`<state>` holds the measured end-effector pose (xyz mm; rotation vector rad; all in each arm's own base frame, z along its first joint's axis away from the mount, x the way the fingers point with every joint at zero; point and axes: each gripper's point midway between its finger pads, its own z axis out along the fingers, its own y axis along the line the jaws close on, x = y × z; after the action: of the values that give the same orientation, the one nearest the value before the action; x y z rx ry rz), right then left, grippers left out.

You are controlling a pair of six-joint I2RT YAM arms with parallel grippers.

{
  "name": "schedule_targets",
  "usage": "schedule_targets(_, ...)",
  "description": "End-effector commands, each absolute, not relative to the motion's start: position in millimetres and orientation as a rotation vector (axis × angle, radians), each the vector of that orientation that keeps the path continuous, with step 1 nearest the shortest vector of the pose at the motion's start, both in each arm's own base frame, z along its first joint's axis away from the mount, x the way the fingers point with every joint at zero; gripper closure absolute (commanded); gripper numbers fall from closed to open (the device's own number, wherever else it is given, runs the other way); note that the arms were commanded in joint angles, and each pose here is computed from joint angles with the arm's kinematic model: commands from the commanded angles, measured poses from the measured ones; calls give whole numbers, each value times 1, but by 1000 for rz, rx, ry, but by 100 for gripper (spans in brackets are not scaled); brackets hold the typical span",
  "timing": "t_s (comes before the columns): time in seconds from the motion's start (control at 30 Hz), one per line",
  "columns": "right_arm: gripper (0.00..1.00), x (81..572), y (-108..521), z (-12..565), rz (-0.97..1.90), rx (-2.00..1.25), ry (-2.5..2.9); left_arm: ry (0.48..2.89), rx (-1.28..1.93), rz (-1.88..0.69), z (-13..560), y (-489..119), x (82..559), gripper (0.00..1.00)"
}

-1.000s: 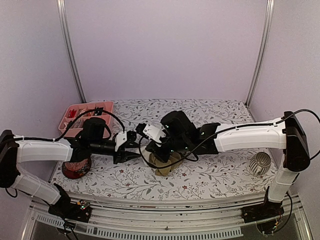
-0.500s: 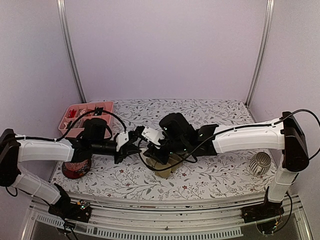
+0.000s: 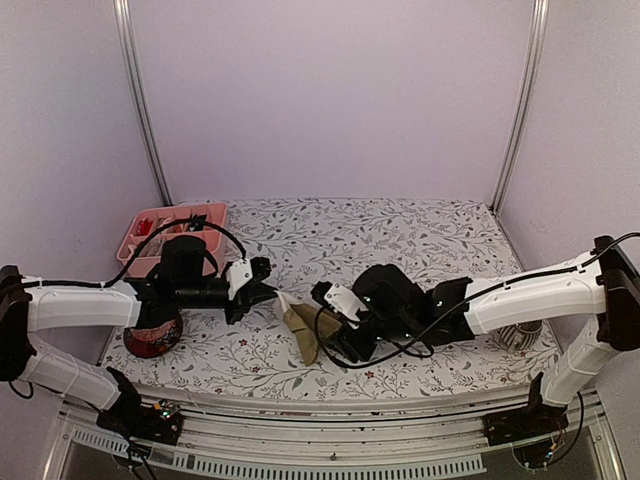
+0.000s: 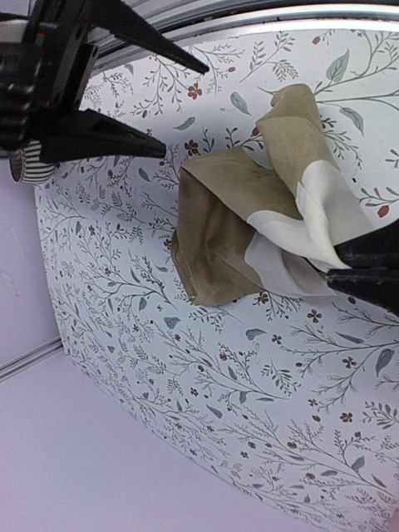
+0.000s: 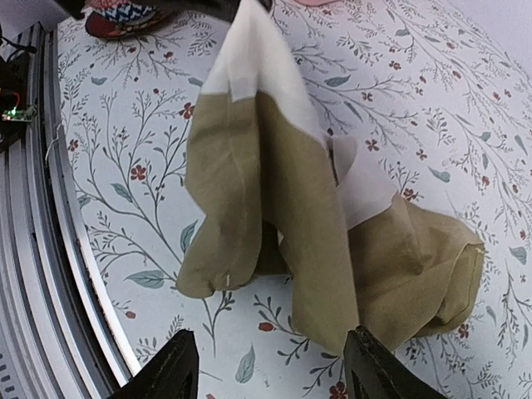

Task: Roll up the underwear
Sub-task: Pick up the underwear from the center of the board.

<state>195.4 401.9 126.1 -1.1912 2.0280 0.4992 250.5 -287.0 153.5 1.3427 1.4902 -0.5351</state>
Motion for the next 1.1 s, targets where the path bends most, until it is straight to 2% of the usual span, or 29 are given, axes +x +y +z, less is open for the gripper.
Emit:
schedule_targets(0.0, 39, 170, 412, 112, 527, -1186, 2040, 1485, 1335, -526, 154, -288, 253, 100)
schedule_targets(0.3, 35, 176, 436, 72, 452, -1179, 2081, 1479, 1348, -541, 152, -289, 250, 100)
schedule_targets(0.7, 32, 200, 453, 87, 577, -1203, 2049, 1479, 1358, -553, 152, -290, 247, 100)
schedule_targets(0.83, 38, 203, 455, 79, 599, -1227, 2067, 1474, 1358, -555, 153, -290, 247, 100)
schedule_targets(0.93, 49, 199, 460, 74, 633, -1268, 2070, 1475, 1358, -555, 153, -290, 247, 100)
schedule_targets(1.03, 54, 190, 467, 74, 697, -1316, 2054, 1480, 1358, -556, 152, -290, 247, 100)
schedule_targets(1.07, 58, 189, 469, 75, 709, -1325, 2047, 1480, 1357, -554, 152, -290, 248, 100)
